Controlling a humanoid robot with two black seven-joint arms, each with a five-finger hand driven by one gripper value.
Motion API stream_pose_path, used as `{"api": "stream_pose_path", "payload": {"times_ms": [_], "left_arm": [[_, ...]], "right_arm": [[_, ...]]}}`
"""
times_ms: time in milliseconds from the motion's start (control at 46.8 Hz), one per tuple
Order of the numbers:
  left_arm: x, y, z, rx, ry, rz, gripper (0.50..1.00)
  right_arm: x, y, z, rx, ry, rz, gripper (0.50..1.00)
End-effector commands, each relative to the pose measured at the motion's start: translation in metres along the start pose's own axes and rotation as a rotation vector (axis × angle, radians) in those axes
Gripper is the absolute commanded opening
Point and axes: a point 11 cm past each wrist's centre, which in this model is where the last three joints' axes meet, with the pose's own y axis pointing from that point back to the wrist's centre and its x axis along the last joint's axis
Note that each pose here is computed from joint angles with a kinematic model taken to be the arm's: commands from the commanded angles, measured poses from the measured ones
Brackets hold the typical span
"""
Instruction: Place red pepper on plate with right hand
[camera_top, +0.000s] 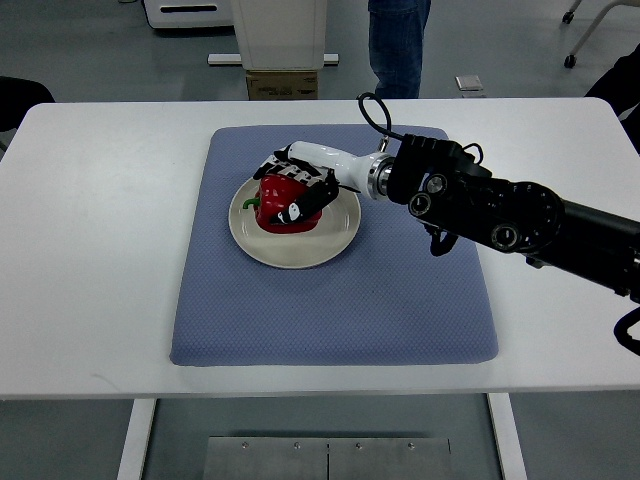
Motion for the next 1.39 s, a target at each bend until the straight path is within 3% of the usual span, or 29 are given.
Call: {"api": "stream_pose_path", "payload": {"times_ms": [0,599,620,663,705,748,791,1197,1368], "left_arm": [[0.0,0.0,0.0,0.0,0.0,0.0,1.0],[0.0,0.0,0.0,0.0,0.0,0.0,1.0],[0.0,0.0,0.0,0.0,0.0,0.0,1.0],[0.0,0.0,0.0,0.0,0.0,0.0,1.0],[0.0,0.0,0.0,0.0,0.0,0.0,1.0],[0.0,0.0,0.0,0.0,0.0,0.0,1.0],[0.0,0.0,0.0,0.0,0.0,0.0,1.0],[0.0,0.0,0.0,0.0,0.0,0.0,1.0],[0.0,0.0,0.0,0.0,0.0,0.0,1.0]], "right_arm": [[-0.003,-0.004,-0.003,-0.01,-0.013,0.001,0.5],[-0.011,-0.002,0.029,-0.091,-0.072,0.068,0.5],[-0.011,-0.002,0.029,-0.091,-0.074,0.068,0.51],[-0.011,-0.002,0.029,-0.092,-0.076,0.067,0.6],[-0.011,-0.002,0.029,-0.089,-0.082,0.067,0.719],[-0.011,-0.002,0.029,-0.085,-0.092,0.069,0.873],[-0.011,-0.002,0.029,-0.082,-0.1,0.071,0.987],[0.009,-0.002,0.012,-0.035,-0.168,0.115,1.0],[0.062,0.028,0.035,-0.055,-0.248,0.241,1.0]]}}
